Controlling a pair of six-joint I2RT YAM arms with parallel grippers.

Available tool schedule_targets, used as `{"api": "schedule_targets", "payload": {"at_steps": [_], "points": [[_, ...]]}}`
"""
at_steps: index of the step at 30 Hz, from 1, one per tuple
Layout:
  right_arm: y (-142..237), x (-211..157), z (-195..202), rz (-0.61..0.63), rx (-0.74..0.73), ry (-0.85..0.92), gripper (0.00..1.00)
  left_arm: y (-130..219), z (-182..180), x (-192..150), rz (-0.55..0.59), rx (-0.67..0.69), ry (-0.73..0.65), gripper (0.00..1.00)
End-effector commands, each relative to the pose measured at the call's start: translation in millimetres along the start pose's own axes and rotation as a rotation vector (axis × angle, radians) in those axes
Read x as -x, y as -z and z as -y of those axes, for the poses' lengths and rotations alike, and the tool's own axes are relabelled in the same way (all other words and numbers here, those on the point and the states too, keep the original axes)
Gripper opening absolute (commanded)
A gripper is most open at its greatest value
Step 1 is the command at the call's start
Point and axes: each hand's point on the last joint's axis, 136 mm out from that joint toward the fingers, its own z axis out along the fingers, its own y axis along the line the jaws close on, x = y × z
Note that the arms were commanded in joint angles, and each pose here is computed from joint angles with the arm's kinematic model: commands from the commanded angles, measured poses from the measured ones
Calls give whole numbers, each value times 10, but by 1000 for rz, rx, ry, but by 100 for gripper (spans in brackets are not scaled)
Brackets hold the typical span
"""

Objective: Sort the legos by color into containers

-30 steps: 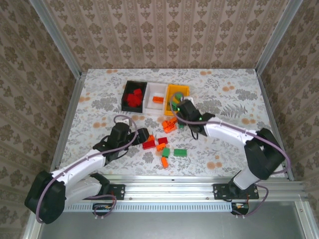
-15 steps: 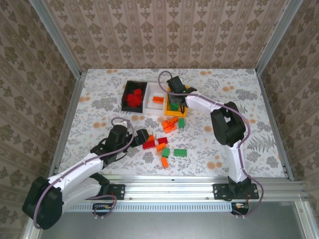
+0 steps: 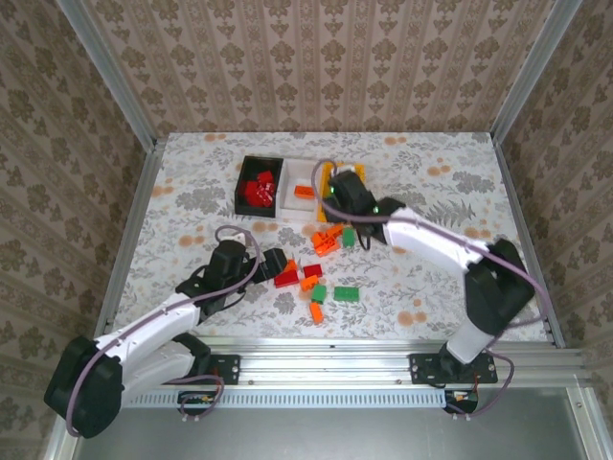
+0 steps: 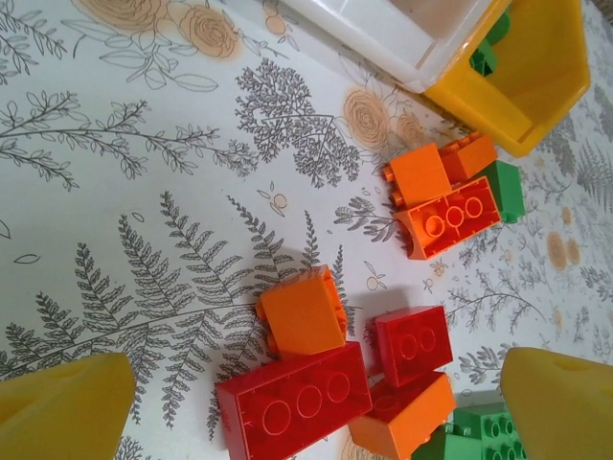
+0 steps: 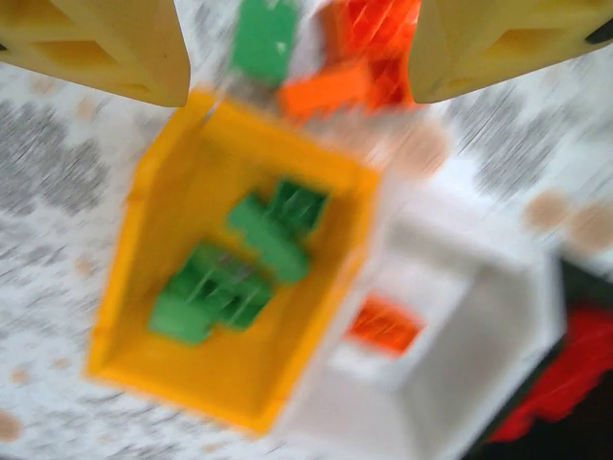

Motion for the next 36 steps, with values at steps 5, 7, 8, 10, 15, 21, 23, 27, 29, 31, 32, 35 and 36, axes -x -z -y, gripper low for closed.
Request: {"api": "schedule_targets", "payload": {"at_steps": [5,7,8,10,15,21,23,27,29,31,32,35,36], "points": [[482,-1530,-66,-357,142,12,69,-82,141,-18,-33,-48,-39,100],[625,-1847,-56,-428,140,21,71,-100,150,-19,-37,-50,-42,100],[666,-1947,-61,-448,137,26,72,-104,162,-5,-33,-54,-41,100],[729,-2133,-89,-495,134,63,74,-116,182,4,-31,-60,-39,100],[654,-2314,-77,-544,82,130,78,-142,226,26,-30,-68,-33,100],[401,-2264,-126,-548,18,202,81,-130,206,-8,-39,-59,-35,100],[334,-2188,-125,-526,-10,226,82,-108,184,-11,-34,-51,-36,100],[195,-1981,-71,-460,-48,204,83,-75,163,3,-20,-43,-42,100],[101,-1872,-24,-429,-60,172,82,-64,164,8,-21,-40,-46,100],[26,-1809,12,-410,-60,155,81,-56,165,15,-20,-38,-49,100],[-14,-1801,22,-414,-50,138,78,-53,161,16,-19,-36,-51,100],[-105,-1870,40,-444,-22,80,71,-55,145,16,-20,-28,-53,100],[-127,-1897,28,-448,-8,65,68,-55,148,17,-19,-29,-54,100]]}}
